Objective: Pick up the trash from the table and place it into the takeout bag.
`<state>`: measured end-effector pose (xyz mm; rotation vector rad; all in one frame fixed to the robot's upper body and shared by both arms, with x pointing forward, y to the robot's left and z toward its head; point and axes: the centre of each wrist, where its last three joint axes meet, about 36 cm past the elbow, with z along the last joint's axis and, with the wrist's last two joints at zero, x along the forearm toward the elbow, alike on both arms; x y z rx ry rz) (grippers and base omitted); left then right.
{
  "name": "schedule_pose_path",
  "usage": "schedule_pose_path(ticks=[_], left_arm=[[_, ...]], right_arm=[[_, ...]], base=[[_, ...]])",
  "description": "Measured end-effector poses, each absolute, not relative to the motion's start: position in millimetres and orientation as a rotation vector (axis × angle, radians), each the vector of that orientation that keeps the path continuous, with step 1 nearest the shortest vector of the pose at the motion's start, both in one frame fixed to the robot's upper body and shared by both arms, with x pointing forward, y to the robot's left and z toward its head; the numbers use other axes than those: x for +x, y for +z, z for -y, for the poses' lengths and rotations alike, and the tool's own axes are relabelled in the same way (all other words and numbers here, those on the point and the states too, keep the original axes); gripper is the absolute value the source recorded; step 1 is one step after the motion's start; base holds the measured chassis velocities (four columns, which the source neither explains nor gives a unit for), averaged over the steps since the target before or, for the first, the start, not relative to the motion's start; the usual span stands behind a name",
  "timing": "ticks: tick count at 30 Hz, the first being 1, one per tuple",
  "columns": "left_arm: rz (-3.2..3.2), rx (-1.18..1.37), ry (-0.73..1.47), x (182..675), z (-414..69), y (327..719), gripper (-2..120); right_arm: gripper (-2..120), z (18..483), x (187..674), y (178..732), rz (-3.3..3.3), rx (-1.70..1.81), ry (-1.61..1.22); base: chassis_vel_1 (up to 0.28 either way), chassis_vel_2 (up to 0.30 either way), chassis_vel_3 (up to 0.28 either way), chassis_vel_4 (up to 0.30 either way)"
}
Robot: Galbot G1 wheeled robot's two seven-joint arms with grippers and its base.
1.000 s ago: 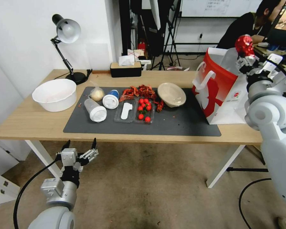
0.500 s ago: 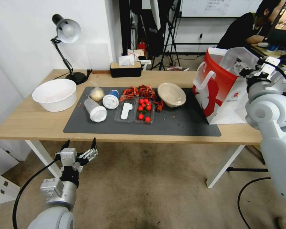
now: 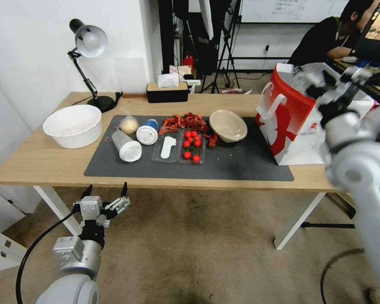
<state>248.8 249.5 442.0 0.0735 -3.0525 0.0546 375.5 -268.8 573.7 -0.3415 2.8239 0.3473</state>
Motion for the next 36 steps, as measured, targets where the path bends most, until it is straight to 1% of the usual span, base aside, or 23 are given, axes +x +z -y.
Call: schedule_pose_path(ticks=[2,4,7,8,12,13,14,19,27,36], left_arm=[[3.059,0.065,0.054,249,-249,440,100],[3.06,0.06,0.054,249,-249,440,100],[3.068,0.044,0.054,249,-249,438,100],[3.068,0.044,0.054,249,-249,438,100],[3.07,0.033,0.056,249,-248,436,100],[3.07,0.033,0.056,249,-248,436,100],[3.07,0.027,0.057,250,-248,436,100],[3.069,0.02,0.058,250,-247,434,100],[3.069,0.015,0.058,250,-248,433,100],[3.071,0.016,0.057,250,-249,433,100]], right_arm=[[100,255,354,546,-2.839,-0.344,0.288],[100,250,347,536,-2.847,-0.332,0.26],[100,238,322,504,-2.881,-0.275,0.163],[100,238,322,504,-2.881,-0.275,0.163],[100,225,293,468,-2.933,-0.175,0.102],[100,225,293,468,-2.933,-0.175,0.102],[100,218,280,452,-2.966,-0.103,0.064],[100,213,260,424,-3.028,-0.018,0.0],[100,208,252,398,-3.081,0.025,-0.006],[100,208,253,395,-3.088,0.044,-0.002]], base=[[0.0,0.0,0.0,0.0],[0.0,0.0,0.0,0.0],[0.0,0.0,0.0,0.0],[0.0,0.0,0.0,0.0],[0.0,0.0,0.0,0.0],[0.0,0.0,0.0,0.0],[0.0,0.0,0.0,0.0],[0.0,0.0,0.0,0.0],[0.0,0.0,0.0,0.0],[0.0,0.0,0.0,0.0]])
